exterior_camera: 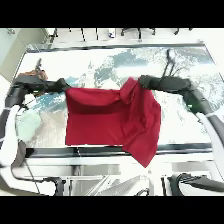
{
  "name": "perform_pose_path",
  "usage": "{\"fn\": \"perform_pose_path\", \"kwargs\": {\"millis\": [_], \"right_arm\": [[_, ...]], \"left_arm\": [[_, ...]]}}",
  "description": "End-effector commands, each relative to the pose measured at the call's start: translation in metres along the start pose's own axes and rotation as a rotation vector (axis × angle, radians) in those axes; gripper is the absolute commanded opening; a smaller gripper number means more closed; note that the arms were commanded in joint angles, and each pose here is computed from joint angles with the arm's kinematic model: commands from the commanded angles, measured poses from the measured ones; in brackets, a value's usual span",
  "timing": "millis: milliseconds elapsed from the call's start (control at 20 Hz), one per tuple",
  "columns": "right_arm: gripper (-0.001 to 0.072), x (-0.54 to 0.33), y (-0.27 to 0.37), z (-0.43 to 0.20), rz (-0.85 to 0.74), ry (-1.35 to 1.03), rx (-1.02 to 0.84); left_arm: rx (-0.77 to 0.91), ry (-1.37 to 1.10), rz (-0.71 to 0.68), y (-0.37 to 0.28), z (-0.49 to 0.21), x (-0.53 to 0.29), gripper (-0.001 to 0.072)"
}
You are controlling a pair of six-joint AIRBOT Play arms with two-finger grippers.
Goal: Fold the shirts.
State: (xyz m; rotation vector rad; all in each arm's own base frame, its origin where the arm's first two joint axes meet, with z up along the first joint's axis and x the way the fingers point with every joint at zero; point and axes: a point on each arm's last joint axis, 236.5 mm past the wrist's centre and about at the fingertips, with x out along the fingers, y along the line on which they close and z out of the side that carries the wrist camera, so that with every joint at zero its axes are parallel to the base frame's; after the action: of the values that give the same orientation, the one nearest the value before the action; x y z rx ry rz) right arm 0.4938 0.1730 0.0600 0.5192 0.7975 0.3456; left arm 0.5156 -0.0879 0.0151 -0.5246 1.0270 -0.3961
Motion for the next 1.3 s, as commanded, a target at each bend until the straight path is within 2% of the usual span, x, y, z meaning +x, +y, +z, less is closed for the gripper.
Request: {"fn": "perform_pose_path", "kwargs": {"millis": [0,50,100,150,200,250,300,450,600,750,800,850,900,1100,1250], "right_arm": [[0.0028,0.052,-0.046,-0.034,-0.070,0.058,0.083],[0.0043,0.050,-0.046,-0.032,-0.069,0.057,0.083],[0.0149,0.043,-0.045,-0.027,-0.065,0.053,0.078],[0.0341,0.030,-0.044,-0.019,-0.061,0.054,0.068],[0.0398,0.013,-0.045,-0.010,-0.059,0.057,0.065],[0.0398,-0.011,-0.048,-0.001,-0.060,0.060,0.062],[0.0398,-0.036,-0.054,0.006,-0.070,0.068,0.057],[0.0398,-0.114,-0.088,-0.004,-0.171,0.144,0.026],[0.0398,-0.162,-0.127,-0.067,-0.263,0.240,0.120],[0.0398,-0.185,-0.165,-0.141,-0.319,0.299,0.285],[0.0414,-0.189,-0.174,-0.163,-0.326,0.330,0.330],[0.0514,-0.191,-0.179,-0.180,-0.325,0.366,0.363],[0.0538,-0.192,-0.182,-0.197,-0.319,0.406,0.393],[0.0524,-0.182,-0.173,-0.217,-0.250,0.456,0.400],[0.0524,-0.178,-0.174,-0.222,-0.238,0.481,0.418]], "left_arm": [[-0.039,0.127,-0.004,0.040,-0.018,0.067,0.0009],[-0.030,0.128,-0.014,0.039,-0.012,0.069,0.0009],[-0.014,0.135,-0.030,0.032,-0.005,0.067,0.0010],[0.004,0.137,-0.045,0.026,0.003,0.059,0.0072],[0.025,0.134,-0.058,0.019,0.012,0.047,0.0378],[0.039,0.133,-0.071,0.015,0.022,0.032,0.0665],[0.033,0.138,-0.082,0.013,0.030,0.013,0.0696],[-0.021,0.220,-0.099,0.022,0.030,-0.048,0.0689],[-0.135,0.374,-0.122,0.042,-0.019,-0.081,0.0688],[-0.289,0.496,-0.008,0.086,-0.101,-0.084,0.0689],[-0.312,0.547,0.038,0.098,-0.135,-0.082,0.0689],[-0.324,0.587,0.062,0.104,-0.163,-0.080,0.0689],[-0.322,0.617,0.055,0.103,-0.188,-0.076,0.0689],[-0.341,0.681,0.048,0.097,-0.244,-0.058,0.0689],[-0.337,0.661,0.064,0.101,-0.245,-0.051,0.0689]]}}
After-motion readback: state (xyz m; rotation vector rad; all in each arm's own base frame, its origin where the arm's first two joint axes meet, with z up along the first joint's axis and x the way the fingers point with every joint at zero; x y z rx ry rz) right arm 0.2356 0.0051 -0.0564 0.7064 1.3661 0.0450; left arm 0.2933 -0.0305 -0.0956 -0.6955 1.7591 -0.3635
